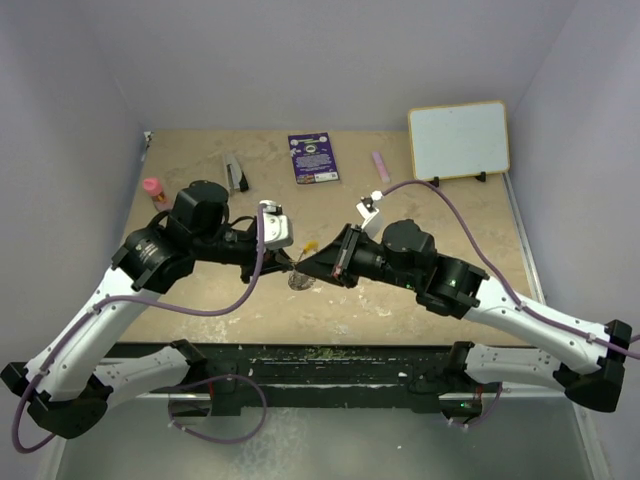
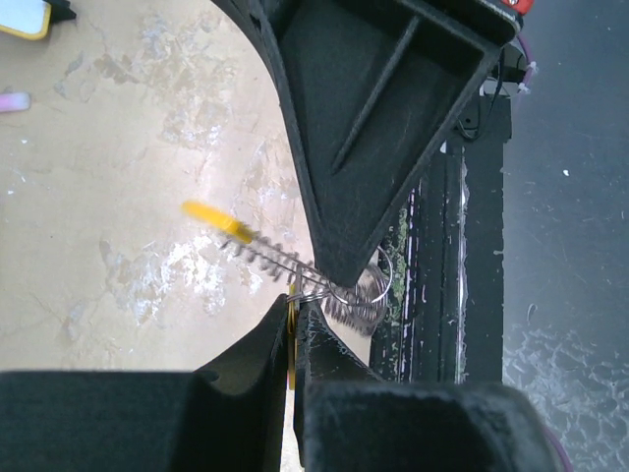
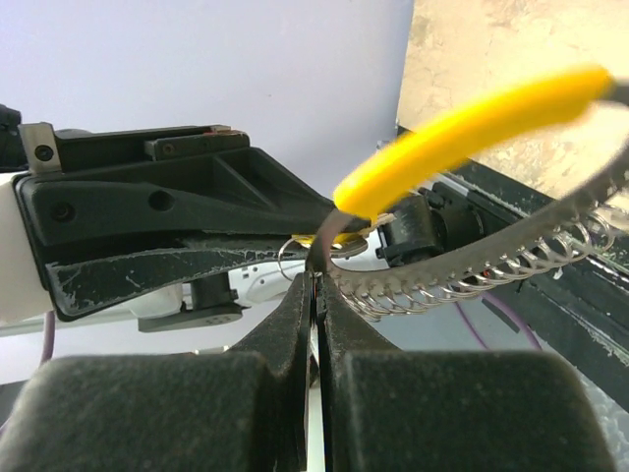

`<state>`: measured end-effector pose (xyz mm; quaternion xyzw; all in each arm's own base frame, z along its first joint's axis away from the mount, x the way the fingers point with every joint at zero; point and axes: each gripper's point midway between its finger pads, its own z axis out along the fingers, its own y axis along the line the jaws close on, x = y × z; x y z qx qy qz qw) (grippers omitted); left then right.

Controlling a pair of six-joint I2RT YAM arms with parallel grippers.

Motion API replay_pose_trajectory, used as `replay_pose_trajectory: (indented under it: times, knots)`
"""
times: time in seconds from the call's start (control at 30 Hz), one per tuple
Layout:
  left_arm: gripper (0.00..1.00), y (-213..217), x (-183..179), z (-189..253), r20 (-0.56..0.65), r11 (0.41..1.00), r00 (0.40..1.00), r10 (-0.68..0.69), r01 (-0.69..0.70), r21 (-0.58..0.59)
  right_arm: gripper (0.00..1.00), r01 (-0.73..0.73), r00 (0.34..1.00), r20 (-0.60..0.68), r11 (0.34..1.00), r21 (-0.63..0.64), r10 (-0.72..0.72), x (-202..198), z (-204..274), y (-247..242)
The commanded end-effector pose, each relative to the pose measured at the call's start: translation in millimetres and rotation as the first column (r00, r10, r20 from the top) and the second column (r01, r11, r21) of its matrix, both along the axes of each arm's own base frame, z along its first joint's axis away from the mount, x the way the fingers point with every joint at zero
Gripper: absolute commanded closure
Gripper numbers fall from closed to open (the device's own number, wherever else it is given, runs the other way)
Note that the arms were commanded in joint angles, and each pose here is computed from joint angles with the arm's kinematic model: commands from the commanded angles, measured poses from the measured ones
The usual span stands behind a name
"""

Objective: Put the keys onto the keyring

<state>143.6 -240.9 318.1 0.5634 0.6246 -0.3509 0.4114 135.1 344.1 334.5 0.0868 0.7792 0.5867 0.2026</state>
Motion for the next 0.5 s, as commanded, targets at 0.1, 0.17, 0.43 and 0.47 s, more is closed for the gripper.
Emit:
replay_pose_trajectory:
  times: [0.1, 0.17, 0.43, 0.47]
  knots:
    - [0.97, -4.0, -4.9, 24.4, 0.053, 0.998, 0.998, -0.030, 0.033, -0.046, 1.00, 0.060, 0.998, 0.010, 0.995, 0.076, -0.061, 5.3, 23.7, -2.9]
    - [0.97, -2.8, -8.8, 23.5, 0.047, 0.998, 0.998, -0.042, 0.044, -0.043, 1.00, 0.104, 0.994, 0.005, 0.991, 0.087, -0.105, 8.8, 25.1, -11.6]
    - [0.97, 4.4, -14.5, 33.0, 0.090, 0.998, 0.994, -0.057, 0.060, -0.031, 1.00, 0.178, 0.984, -0.023, 0.981, 0.079, -0.177, 15.2, 11.3, -24.8]
    - [0.97, 4.1, -16.1, 34.7, 0.091, 0.997, 0.994, -0.065, 0.068, -0.035, 1.00, 0.179, 0.984, -0.023, 0.980, 0.083, -0.177, 16.0, 11.6, -23.2]
